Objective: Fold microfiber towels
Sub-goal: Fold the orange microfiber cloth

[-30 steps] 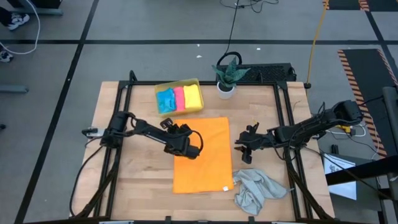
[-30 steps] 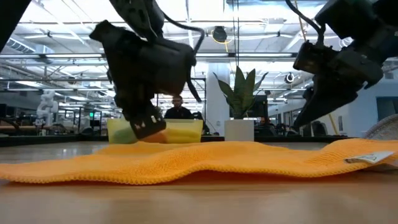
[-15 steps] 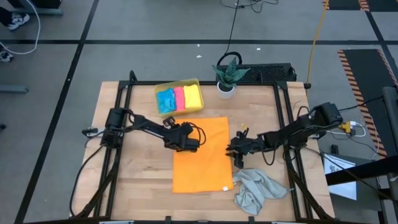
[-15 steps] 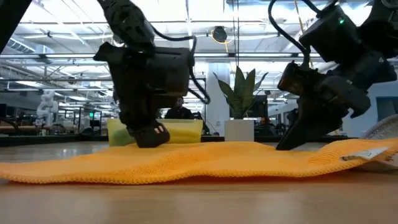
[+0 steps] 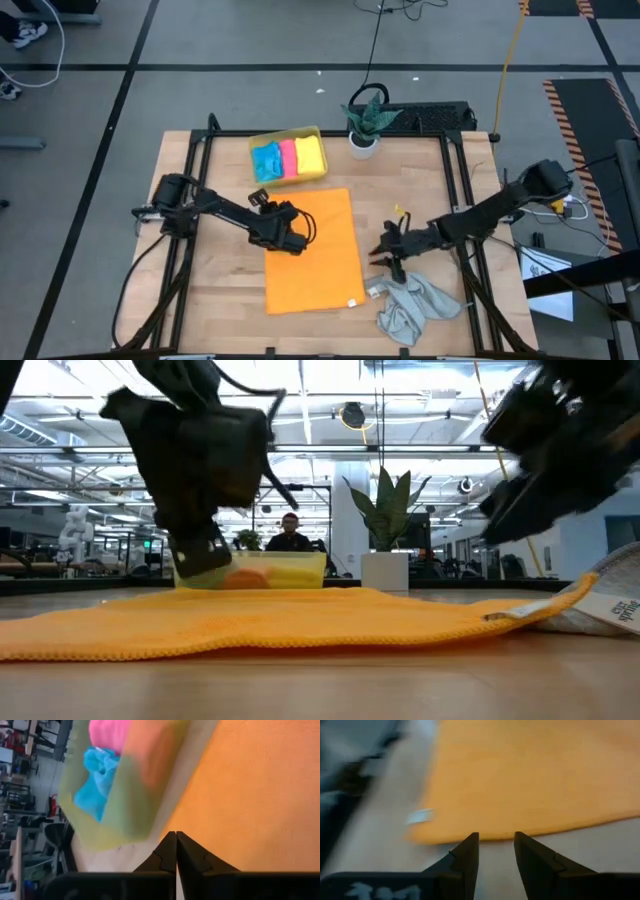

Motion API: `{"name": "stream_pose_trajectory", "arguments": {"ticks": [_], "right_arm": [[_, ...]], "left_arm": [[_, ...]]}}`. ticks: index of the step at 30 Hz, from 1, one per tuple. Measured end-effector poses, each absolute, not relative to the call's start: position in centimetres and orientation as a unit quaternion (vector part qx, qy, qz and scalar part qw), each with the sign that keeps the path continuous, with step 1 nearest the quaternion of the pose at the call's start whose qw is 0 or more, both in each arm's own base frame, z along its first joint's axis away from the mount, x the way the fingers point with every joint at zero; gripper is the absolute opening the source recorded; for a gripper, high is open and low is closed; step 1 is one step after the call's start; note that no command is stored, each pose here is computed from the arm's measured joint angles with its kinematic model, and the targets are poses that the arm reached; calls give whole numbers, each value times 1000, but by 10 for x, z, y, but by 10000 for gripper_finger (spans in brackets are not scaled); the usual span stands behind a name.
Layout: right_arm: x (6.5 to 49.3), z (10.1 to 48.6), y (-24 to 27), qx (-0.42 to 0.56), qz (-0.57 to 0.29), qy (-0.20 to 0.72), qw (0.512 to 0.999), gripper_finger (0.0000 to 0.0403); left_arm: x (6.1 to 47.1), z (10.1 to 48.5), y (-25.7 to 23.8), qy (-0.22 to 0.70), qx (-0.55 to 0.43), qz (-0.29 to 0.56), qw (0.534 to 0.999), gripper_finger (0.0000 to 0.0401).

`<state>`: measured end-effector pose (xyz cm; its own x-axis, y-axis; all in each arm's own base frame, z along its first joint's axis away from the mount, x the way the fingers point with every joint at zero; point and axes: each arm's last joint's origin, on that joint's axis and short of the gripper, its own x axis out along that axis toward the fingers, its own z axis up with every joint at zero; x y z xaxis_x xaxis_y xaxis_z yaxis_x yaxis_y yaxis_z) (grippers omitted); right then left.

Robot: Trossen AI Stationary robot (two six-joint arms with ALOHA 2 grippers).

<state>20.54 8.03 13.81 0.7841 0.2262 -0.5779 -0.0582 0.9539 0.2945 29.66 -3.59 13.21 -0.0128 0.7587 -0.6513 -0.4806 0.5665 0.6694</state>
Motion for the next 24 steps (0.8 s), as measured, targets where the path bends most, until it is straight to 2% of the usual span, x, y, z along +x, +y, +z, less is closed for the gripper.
{"name": "stream_pose_trajectory", "arguments": {"ticks": [6,12,17,21,24], "right_arm": [[178,147,124,180,196,350,898,100],[159,131,152,231,205,424,851,45],[149,114,145,220,144,511,819,4],[138,111,127,231,43,579,781,3],[130,116,116,238,1,598,765,1]], "left_arm": [[297,147,-56,513,110,425,738,13],[303,146,-79,485,100,380,781,22],[306,145,-101,486,90,314,810,8],[304,145,-123,482,89,264,831,5],[301,146,-138,472,93,240,843,16]]}}
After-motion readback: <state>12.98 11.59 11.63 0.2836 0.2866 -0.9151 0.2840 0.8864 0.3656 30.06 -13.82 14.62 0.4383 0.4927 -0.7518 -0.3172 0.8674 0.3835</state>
